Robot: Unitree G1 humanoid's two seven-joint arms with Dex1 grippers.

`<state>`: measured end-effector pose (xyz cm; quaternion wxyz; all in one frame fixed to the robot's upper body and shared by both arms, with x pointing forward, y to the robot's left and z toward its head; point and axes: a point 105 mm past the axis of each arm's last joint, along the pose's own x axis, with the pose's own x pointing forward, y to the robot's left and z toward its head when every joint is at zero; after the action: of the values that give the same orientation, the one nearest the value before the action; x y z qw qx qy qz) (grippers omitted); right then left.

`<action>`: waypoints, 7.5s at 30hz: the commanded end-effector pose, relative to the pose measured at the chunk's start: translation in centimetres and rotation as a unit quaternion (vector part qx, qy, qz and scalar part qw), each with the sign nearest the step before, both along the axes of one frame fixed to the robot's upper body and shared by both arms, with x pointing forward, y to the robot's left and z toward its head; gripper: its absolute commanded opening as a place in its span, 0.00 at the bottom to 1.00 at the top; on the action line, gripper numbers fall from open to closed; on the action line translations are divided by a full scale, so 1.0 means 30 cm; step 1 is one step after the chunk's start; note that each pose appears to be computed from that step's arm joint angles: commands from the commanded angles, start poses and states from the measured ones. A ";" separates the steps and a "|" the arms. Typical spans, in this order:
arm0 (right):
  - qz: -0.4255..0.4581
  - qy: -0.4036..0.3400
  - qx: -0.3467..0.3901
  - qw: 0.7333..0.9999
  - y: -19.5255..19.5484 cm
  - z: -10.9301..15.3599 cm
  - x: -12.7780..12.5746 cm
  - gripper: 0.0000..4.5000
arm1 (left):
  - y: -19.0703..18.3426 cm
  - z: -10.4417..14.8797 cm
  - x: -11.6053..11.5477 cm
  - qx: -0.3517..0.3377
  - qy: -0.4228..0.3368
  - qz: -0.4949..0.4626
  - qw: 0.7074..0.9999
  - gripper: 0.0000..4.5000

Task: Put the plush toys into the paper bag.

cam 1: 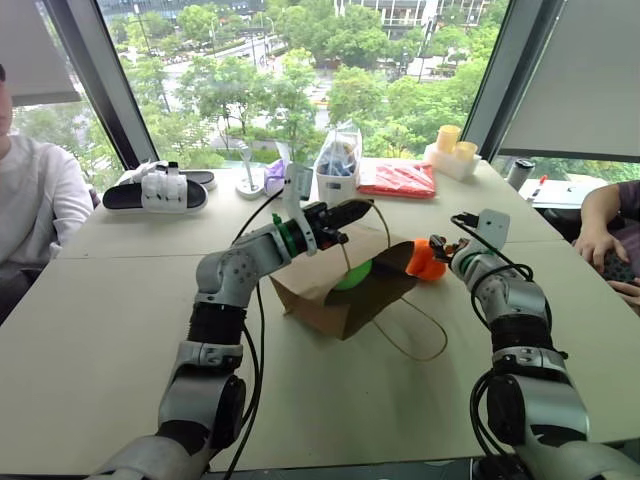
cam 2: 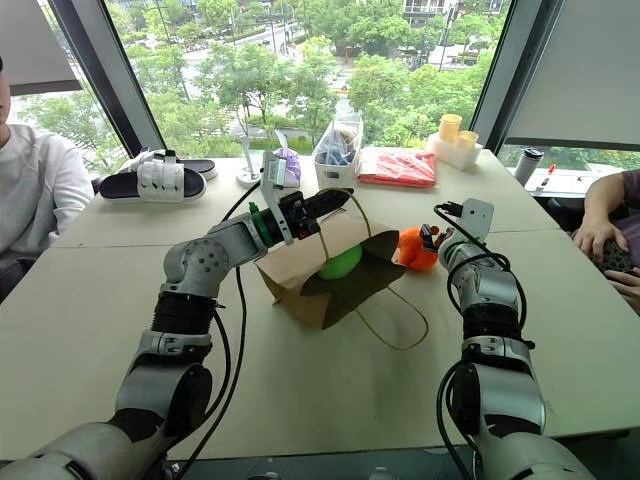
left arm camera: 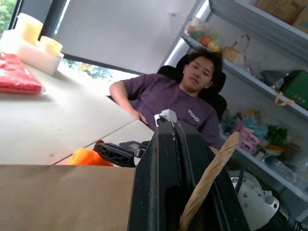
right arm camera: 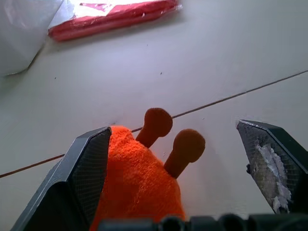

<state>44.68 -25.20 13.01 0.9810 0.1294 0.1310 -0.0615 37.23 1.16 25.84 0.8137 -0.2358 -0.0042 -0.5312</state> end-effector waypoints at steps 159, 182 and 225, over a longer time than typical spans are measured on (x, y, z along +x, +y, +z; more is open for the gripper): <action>0.409 -0.308 0.368 0.776 0.260 0.580 -0.651 0.01 | 0.054 0.210 0.075 -0.060 0.011 0.076 0.995 0.00; 0.401 -0.204 0.346 0.823 0.291 0.346 -0.720 0.99 | 0.175 0.035 0.027 -0.085 0.061 0.016 0.994 1.00; 0.427 -0.095 0.251 0.863 0.470 0.131 -0.570 0.01 | -0.011 -0.298 -0.195 0.250 -0.166 -0.084 0.950 1.00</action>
<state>27.91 -11.51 15.52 0.8570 0.3120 0.1146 0.3938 31.14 1.38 16.17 0.7831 0.0482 0.0313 -0.6192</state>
